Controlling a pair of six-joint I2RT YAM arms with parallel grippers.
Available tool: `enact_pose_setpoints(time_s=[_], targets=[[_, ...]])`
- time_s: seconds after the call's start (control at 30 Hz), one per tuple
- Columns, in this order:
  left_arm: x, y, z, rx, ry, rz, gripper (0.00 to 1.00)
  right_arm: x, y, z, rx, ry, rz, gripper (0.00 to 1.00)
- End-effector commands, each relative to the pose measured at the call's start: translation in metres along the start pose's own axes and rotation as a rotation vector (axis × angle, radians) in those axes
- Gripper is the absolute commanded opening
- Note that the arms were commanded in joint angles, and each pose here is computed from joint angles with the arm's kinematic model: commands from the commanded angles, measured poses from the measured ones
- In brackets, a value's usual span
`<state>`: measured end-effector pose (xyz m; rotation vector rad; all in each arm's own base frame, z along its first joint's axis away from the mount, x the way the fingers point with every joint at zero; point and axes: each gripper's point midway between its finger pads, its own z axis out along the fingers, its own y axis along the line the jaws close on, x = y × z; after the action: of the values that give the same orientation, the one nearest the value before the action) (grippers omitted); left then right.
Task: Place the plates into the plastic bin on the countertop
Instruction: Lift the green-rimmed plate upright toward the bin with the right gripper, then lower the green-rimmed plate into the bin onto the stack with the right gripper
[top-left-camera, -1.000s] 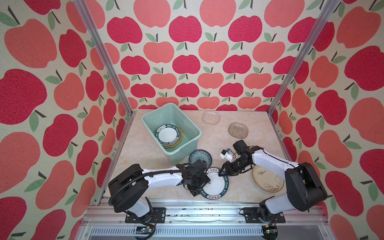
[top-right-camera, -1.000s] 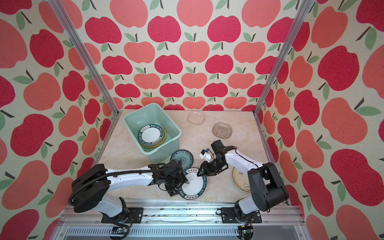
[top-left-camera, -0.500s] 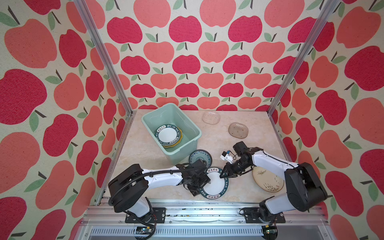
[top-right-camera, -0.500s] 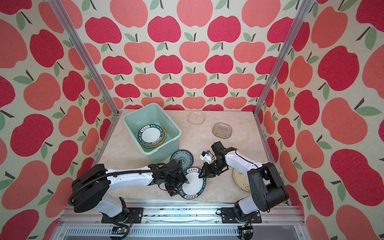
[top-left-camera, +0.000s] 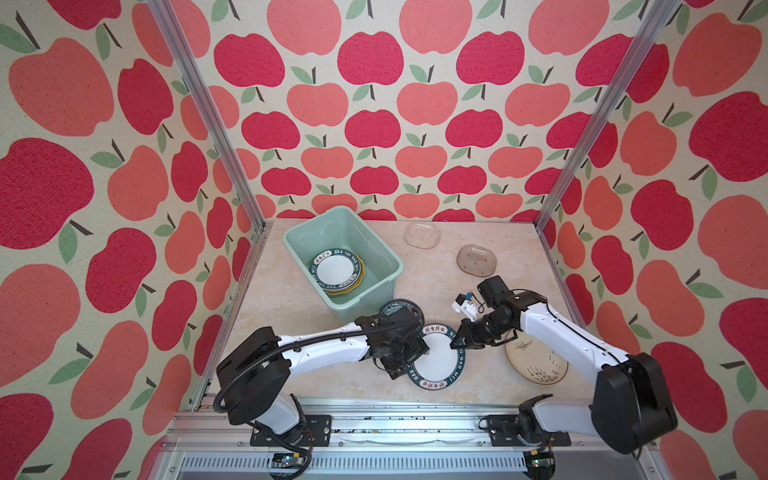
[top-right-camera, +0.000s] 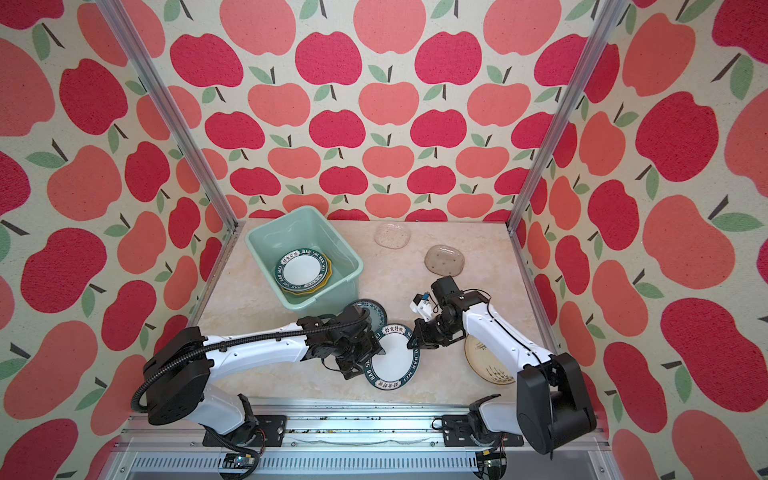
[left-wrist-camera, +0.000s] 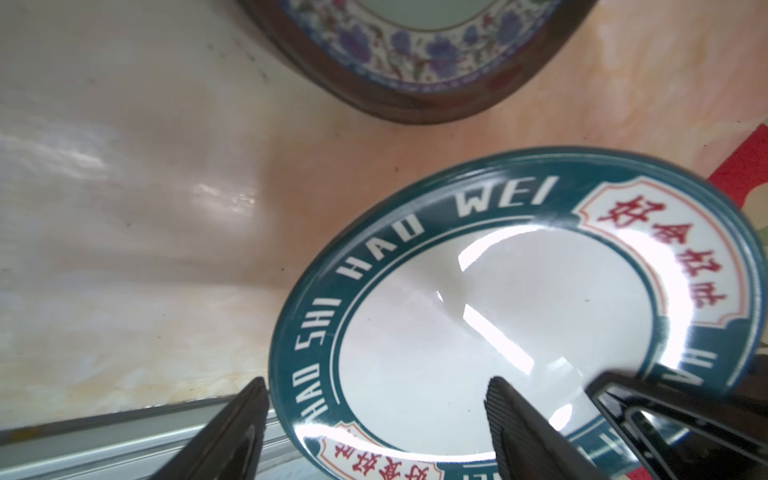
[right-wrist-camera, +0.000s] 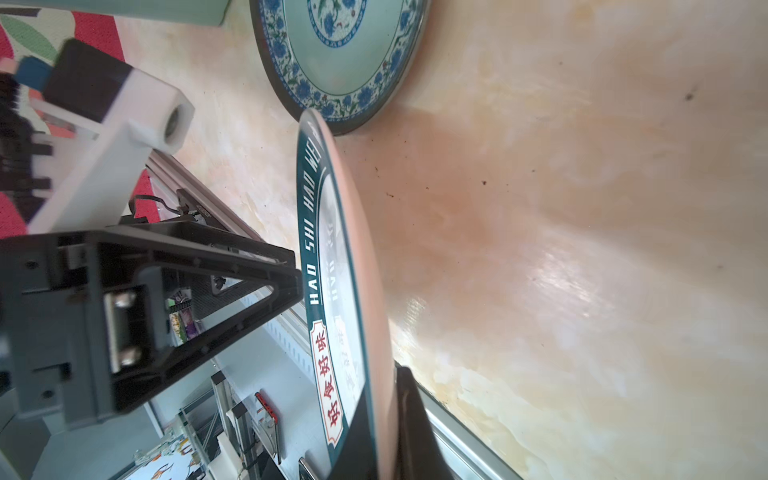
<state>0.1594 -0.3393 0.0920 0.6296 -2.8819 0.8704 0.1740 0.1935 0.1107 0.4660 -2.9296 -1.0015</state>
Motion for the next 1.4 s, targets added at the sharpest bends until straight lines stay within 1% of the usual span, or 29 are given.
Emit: enact_pose_setpoints(time_s=[0.0,0.2,0.3,0.4,0.47,0.53,0.63,0.73,0.83,0.87,0.97,1.2,1.37], targets=[[-0.006,-0.016,-0.023,-0.028,-0.055,0.109,0.85,0.002,-0.004,-0.028,0.101,-0.027,0.038,0.05],[-0.009,-0.053,-0.063,0.0,-0.136,0.289,0.9,-0.018,0.002,-0.066,0.156,-0.164,0.045,0.05],[-0.012,-0.071,-0.085,0.042,-0.186,0.382,0.91,-0.03,0.012,-0.086,0.153,-0.241,0.03,0.04],[-0.016,-0.09,-0.115,0.09,-0.248,0.503,0.93,-0.042,0.028,-0.107,0.131,-0.311,0.018,0.04],[-0.02,-0.099,-0.138,0.104,-0.301,0.597,0.94,-0.052,0.04,-0.124,0.114,-0.364,0.008,0.04],[-0.026,-0.103,-0.162,0.104,-0.364,0.666,0.95,-0.059,0.052,-0.139,0.094,-0.414,0.0,0.04],[-0.042,-0.106,-0.202,0.113,-0.491,0.73,0.97,-0.071,0.071,-0.158,0.045,-0.484,0.009,0.03],[-0.062,-0.106,-0.247,0.171,-0.61,0.724,0.98,-0.082,0.087,-0.171,-0.014,-0.532,0.03,0.03],[-0.083,-0.096,-0.287,0.217,-0.737,0.692,0.99,-0.094,0.099,-0.177,-0.061,-0.564,0.063,0.02],[-0.092,-0.089,-0.299,0.215,-0.781,0.666,0.99,-0.098,0.103,-0.178,-0.074,-0.578,0.071,0.02],[-0.116,-0.067,-0.321,0.206,-0.834,0.568,0.99,-0.113,0.113,-0.184,-0.099,-0.618,0.102,0.02],[-0.149,-0.031,-0.329,0.154,-0.824,0.469,0.99,-0.153,0.137,-0.187,-0.148,-0.687,0.159,0.01],[-0.172,-0.007,-0.331,0.134,-0.828,0.358,0.99,-0.184,0.156,-0.177,-0.126,-0.709,0.165,0.01]])
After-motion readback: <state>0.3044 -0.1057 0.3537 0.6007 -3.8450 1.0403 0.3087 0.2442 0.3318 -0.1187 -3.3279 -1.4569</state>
